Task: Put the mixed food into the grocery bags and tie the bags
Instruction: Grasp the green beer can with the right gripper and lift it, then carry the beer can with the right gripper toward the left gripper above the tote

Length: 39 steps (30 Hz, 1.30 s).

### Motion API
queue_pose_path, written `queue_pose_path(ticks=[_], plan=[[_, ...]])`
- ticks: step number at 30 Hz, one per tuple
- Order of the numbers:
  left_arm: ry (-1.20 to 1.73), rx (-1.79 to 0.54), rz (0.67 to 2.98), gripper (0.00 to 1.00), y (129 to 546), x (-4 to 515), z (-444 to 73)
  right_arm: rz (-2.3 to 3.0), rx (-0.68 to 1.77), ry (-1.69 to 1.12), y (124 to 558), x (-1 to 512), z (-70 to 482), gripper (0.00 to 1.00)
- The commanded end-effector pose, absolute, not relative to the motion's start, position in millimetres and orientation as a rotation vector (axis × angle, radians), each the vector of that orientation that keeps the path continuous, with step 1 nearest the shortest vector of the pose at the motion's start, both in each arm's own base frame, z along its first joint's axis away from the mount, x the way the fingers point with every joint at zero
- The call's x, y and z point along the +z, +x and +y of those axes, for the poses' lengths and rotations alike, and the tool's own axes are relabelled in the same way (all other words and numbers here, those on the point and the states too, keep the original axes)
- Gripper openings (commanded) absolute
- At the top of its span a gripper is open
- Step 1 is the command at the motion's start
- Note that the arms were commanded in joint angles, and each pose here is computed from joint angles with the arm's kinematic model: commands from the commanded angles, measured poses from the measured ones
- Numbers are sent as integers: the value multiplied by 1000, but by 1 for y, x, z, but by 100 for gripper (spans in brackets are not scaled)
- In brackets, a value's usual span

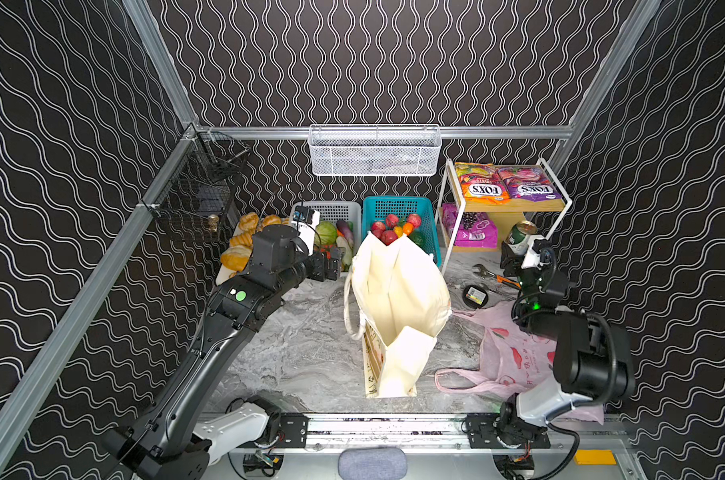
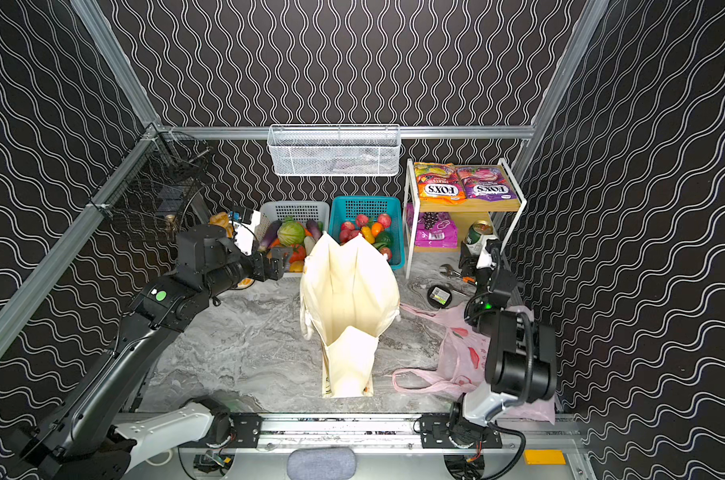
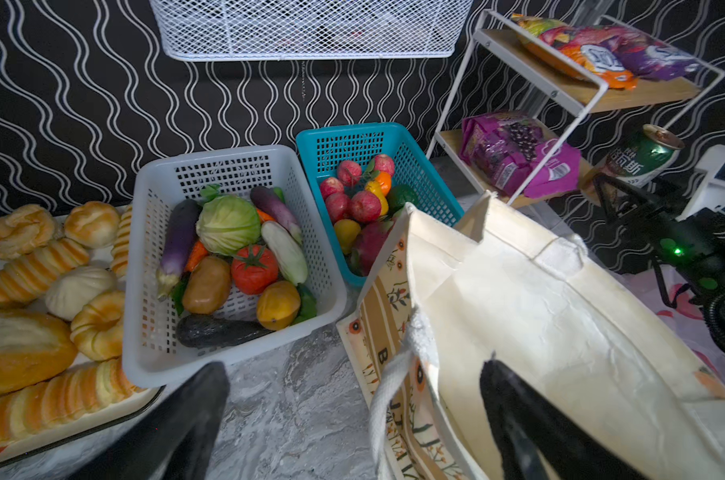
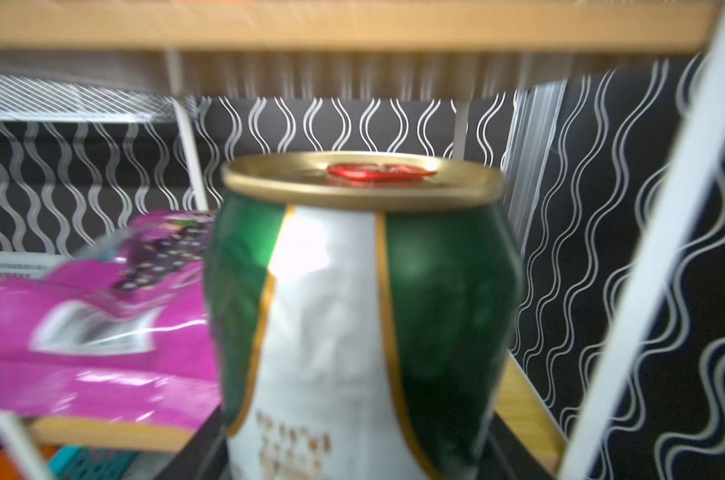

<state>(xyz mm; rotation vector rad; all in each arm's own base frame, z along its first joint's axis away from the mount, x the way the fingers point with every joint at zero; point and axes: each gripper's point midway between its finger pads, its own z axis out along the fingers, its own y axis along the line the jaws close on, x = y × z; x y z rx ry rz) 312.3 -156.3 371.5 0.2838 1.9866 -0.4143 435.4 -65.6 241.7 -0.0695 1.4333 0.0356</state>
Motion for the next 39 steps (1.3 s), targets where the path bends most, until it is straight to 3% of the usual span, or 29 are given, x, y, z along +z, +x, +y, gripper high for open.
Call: queue_pose_path(ticks=[1, 14, 23, 28, 39], plan=[[310, -553, 1920, 97, 305, 395, -172, 1310, 62, -90, 404, 280, -52, 40], [595, -970, 1837, 87, 280, 428, -244, 1435, 454, -520, 313, 339, 94, 36], [914, -899, 1816, 91, 258, 432, -303, 1443, 727, -831, 259, 370, 188, 36], [1071, -889, 1729, 93, 245, 440, -323, 1457, 720, -963, 253, 375, 215, 36], [1192, -719, 1801, 96, 254, 418, -334, 1367, 718, -1133, 247, 381, 252, 37]])
